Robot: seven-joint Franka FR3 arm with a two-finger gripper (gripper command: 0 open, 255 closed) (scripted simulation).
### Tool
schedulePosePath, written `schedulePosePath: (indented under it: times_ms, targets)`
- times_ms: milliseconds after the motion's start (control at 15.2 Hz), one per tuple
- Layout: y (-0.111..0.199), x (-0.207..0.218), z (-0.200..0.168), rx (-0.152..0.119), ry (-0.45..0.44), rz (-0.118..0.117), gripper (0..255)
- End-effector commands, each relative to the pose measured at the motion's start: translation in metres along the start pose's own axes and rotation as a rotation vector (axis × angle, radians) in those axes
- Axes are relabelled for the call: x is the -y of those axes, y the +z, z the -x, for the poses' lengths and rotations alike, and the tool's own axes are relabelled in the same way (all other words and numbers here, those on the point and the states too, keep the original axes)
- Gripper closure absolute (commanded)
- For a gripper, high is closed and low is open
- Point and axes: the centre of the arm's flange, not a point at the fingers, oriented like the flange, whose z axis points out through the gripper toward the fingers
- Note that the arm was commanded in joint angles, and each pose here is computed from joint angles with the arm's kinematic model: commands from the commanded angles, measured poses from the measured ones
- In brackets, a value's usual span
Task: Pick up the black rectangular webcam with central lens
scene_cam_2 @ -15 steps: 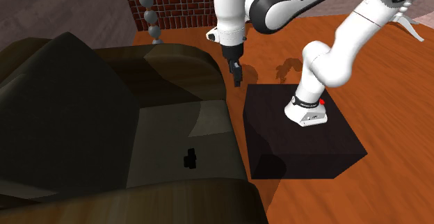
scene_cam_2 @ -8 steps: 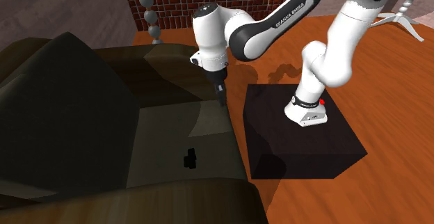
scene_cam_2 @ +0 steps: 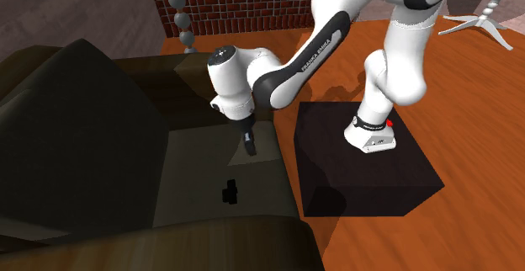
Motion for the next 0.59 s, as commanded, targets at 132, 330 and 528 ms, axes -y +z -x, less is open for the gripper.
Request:
schedulePosePath:
  times_ms: [132,330,528]
  targets:
    - [0.029,0.023,-0.04,0.008,-0.01,0.002,0]
    - [0.052,0.039,-0.069,0.015,-0.017,0.004,0]
    - [0.075,0.055,-0.097,0.021,-0.025,0.005,0]
